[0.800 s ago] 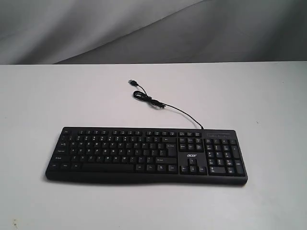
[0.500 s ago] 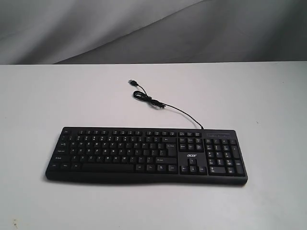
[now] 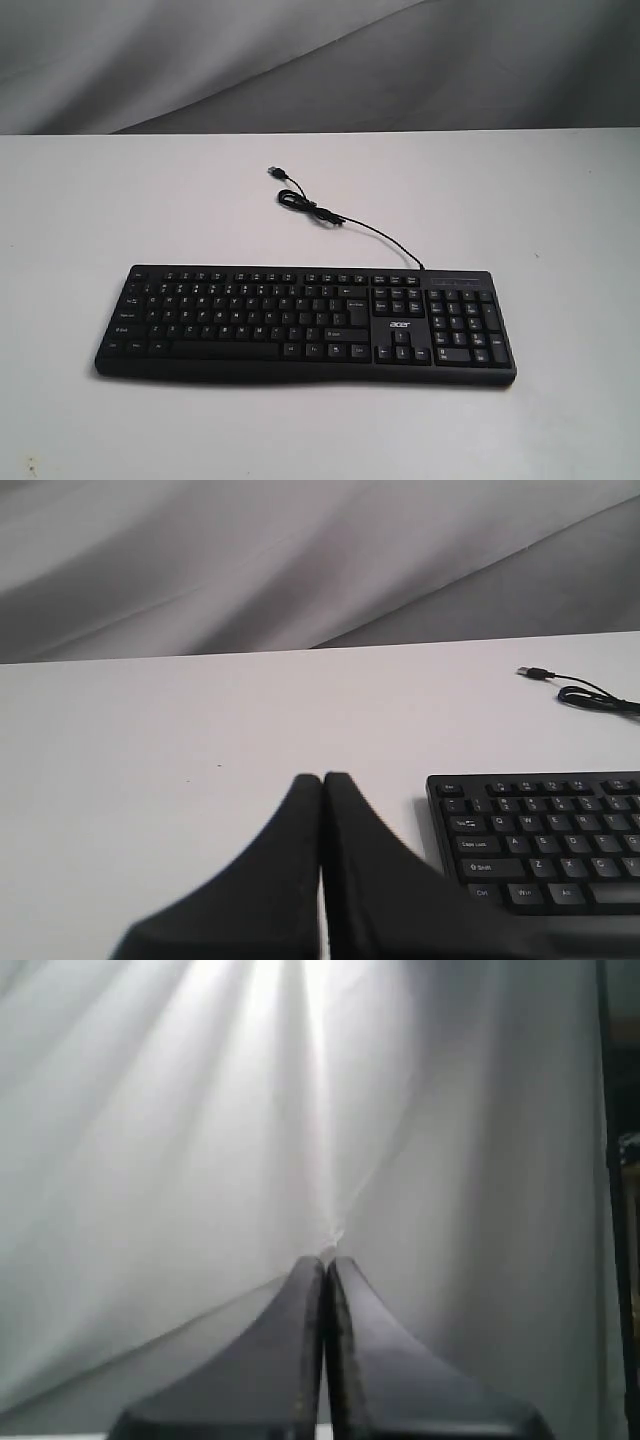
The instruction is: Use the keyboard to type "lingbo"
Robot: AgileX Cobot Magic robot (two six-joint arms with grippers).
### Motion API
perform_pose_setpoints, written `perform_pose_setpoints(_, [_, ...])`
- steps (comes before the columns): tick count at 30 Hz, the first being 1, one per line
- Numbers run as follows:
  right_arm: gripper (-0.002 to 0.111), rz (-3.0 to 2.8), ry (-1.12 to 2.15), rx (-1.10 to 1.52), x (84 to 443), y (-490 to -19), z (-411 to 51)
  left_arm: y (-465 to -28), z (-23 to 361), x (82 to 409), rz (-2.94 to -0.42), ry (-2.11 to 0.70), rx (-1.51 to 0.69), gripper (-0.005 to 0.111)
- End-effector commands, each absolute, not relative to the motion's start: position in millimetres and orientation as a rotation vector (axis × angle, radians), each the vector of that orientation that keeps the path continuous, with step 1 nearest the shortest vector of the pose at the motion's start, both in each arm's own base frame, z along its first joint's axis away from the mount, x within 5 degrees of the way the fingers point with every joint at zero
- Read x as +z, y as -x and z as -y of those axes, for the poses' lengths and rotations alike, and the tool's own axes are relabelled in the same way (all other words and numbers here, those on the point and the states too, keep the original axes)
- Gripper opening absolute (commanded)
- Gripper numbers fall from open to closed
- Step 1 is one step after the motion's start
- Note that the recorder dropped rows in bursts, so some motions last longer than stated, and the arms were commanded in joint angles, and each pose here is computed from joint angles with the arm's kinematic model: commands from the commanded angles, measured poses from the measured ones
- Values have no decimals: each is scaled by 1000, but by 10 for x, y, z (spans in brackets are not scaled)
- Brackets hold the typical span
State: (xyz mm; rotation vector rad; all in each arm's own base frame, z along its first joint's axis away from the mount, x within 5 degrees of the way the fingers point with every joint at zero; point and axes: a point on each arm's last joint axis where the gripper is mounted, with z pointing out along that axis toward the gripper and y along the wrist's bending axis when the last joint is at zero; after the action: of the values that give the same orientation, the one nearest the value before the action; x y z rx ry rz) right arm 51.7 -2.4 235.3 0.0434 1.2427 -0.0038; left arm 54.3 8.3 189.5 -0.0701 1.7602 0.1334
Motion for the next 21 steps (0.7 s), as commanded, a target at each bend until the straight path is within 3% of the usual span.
perform_pose_setpoints(1, [0, -1075, -151, 135, 2478, -458, 46, -544, -83, 1892, -1749, 71, 132, 1])
perform_pose_setpoints(4, [0, -991, -343, 433, 2514, -436, 67, -544, -83, 1892, -1749, 71, 132, 1])
perform_pose_setpoints(9, [0, -974, -335, 458, 2746, -380, 54, -544, -83, 1892, -1749, 71, 132, 1])
perform_pose_setpoints(14, [0, -1146, -249, 346, 3605, -384, 7, -544, -83, 1892, -1749, 71, 132, 1])
perform_pose_setpoints(17, [0, -1372, -181, 151, 4166, -705, 33, -544, -83, 1892, -1749, 71, 132, 1])
perform_pose_setpoints(21, [0, -1659, -32, 8, 4474, -1191, 18, -544, -83, 1892, -1749, 71, 132, 1])
